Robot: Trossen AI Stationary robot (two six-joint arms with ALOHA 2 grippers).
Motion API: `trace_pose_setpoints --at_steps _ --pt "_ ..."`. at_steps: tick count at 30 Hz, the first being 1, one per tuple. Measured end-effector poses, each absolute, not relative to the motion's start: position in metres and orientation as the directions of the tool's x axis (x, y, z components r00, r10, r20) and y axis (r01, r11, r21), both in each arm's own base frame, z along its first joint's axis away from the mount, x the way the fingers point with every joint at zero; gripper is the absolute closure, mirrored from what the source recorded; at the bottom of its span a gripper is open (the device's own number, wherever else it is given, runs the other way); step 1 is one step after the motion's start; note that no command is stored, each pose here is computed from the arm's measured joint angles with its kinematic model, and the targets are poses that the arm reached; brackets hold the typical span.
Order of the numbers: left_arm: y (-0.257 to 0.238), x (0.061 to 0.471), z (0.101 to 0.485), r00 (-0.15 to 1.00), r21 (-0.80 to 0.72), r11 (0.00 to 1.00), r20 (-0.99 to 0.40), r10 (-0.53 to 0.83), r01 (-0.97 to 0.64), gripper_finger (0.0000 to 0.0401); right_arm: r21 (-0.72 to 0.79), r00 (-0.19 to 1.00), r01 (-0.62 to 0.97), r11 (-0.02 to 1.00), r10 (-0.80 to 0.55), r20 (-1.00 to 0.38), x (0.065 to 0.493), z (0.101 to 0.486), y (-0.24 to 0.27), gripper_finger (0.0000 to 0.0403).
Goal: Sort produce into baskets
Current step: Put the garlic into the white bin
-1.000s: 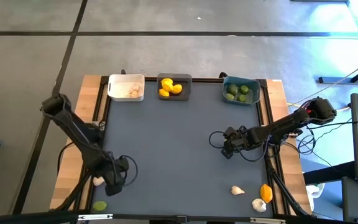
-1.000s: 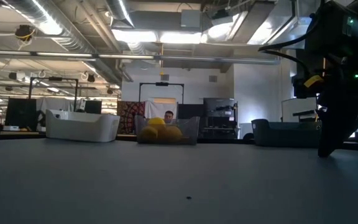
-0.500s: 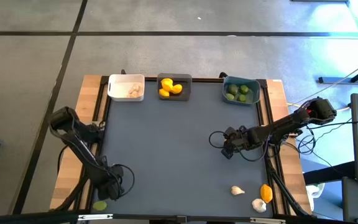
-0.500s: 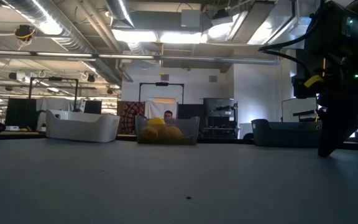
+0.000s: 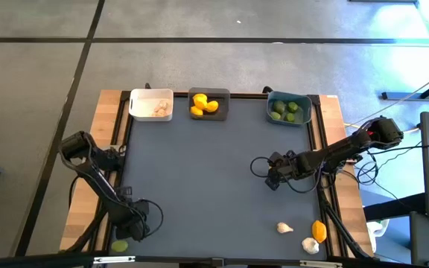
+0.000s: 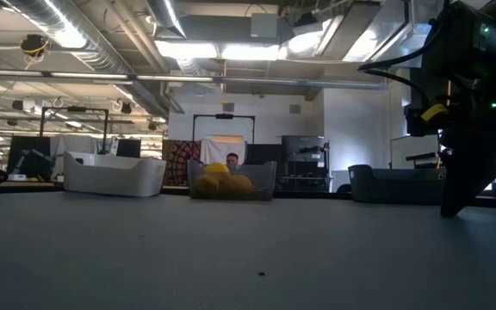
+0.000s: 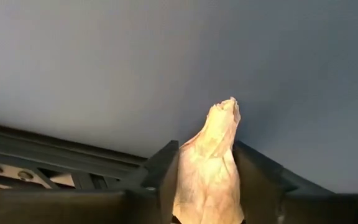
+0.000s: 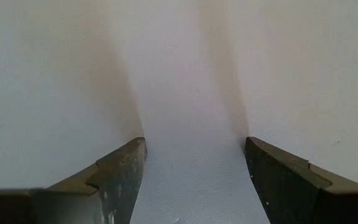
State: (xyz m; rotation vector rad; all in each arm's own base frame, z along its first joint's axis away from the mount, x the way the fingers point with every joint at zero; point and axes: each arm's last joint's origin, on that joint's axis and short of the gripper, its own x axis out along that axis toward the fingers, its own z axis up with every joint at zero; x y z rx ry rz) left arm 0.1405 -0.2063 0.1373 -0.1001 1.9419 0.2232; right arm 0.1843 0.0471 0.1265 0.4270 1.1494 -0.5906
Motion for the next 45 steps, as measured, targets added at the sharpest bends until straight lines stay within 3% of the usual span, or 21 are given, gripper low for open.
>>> trace_pose_setpoints --at_steps 6,14,18,26,31,35,39,45 --pt "-0.205 0.143 0.137 -0.360 0.109 0.980 -0.932 0.044 -0.164 0.0313 0.015 0.287 0.633 0.774 -0.217 -0.933 0.184 0.127 0.047 0.0126" --pt "-0.196 0.150 0.152 -0.292 0.067 0.978 -0.956 0.007 -0.195 0.0309 0.012 0.288 0.628 0.778 -0.218 -0.933 0.184 0.127 0.047 0.0126" --pt "-0.185 0.155 0.171 -0.188 0.028 0.970 -0.982 -0.019 -0.242 0.0309 0.015 0.290 0.628 0.778 -0.217 -0.932 0.185 0.127 0.047 0.0126" --pt "-0.146 0.165 0.219 0.149 -0.052 0.928 -0.989 0.003 -0.368 0.0299 0.019 0.295 0.629 0.778 -0.217 -0.930 0.185 0.127 0.047 0.0126" --pt "-0.116 0.168 0.244 0.372 -0.048 0.906 -0.920 0.124 -0.421 0.0298 0.021 0.300 0.629 0.777 -0.217 -0.929 0.185 0.127 0.047 0.0126" --pt "-0.093 0.169 0.260 0.480 -0.024 0.872 -0.842 0.245 -0.488 0.0297 0.022 0.303 0.630 0.777 -0.219 -0.927 0.186 0.127 0.047 0.0126" --pt "-0.071 0.170 0.269 0.518 0.005 0.828 -0.778 0.355 -0.561 0.0297 0.023 0.304 0.630 0.777 -0.219 -0.927 0.186 0.127 0.047 0.0126" --pt "-0.044 0.176 0.273 0.481 0.099 0.777 -0.735 0.478 -0.622 0.0297 0.022 0.304 0.628 0.778 -0.219 -0.927 0.186 0.127 0.047 0.0126"
